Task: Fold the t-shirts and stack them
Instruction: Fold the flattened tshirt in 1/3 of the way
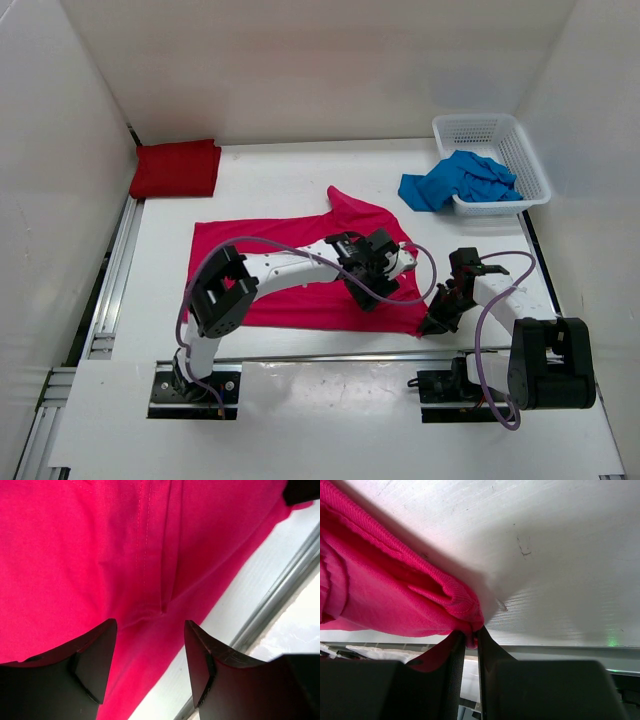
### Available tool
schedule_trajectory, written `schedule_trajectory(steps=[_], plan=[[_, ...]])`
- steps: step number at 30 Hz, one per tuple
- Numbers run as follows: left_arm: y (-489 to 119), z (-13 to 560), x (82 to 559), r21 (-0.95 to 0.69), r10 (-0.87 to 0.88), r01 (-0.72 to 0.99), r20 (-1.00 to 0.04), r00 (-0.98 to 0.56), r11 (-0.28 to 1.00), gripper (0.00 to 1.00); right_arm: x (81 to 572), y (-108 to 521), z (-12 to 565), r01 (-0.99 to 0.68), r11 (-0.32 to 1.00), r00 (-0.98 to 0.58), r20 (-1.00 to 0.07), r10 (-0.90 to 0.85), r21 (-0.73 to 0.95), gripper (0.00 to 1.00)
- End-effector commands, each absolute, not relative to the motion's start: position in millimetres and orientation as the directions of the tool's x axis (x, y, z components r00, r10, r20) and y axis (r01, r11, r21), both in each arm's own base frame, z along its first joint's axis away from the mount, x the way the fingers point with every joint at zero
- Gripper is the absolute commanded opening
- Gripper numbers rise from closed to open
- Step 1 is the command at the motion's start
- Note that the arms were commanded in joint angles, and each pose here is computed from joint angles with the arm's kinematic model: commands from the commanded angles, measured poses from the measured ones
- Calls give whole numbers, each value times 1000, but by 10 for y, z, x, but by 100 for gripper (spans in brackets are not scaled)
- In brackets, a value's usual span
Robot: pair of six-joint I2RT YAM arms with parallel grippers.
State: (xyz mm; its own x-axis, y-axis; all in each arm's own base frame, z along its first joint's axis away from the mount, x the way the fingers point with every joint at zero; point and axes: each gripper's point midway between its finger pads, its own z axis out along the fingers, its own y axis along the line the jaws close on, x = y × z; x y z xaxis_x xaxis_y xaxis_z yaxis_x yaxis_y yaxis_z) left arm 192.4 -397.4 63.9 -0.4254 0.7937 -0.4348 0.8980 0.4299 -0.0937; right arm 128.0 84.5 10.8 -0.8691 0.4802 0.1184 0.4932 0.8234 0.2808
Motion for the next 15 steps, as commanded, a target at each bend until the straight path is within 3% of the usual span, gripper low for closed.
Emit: schedule_trajectory(steps=[1, 8, 15], plan=[[-4158, 703, 1932, -114, 779, 906, -474, -410, 407, 67, 1330, 772, 47, 498, 829, -865, 82, 495, 253, 18], [-4207, 538, 2060, -47, 780, 900, -480, -402, 434, 62, 1330, 772, 47, 498, 829, -865, 82, 495, 253, 18], [-4175, 503, 2168, 8, 779, 887, -481, -401, 462, 27, 1297, 770, 28, 500, 830, -864, 90, 495, 248, 18]])
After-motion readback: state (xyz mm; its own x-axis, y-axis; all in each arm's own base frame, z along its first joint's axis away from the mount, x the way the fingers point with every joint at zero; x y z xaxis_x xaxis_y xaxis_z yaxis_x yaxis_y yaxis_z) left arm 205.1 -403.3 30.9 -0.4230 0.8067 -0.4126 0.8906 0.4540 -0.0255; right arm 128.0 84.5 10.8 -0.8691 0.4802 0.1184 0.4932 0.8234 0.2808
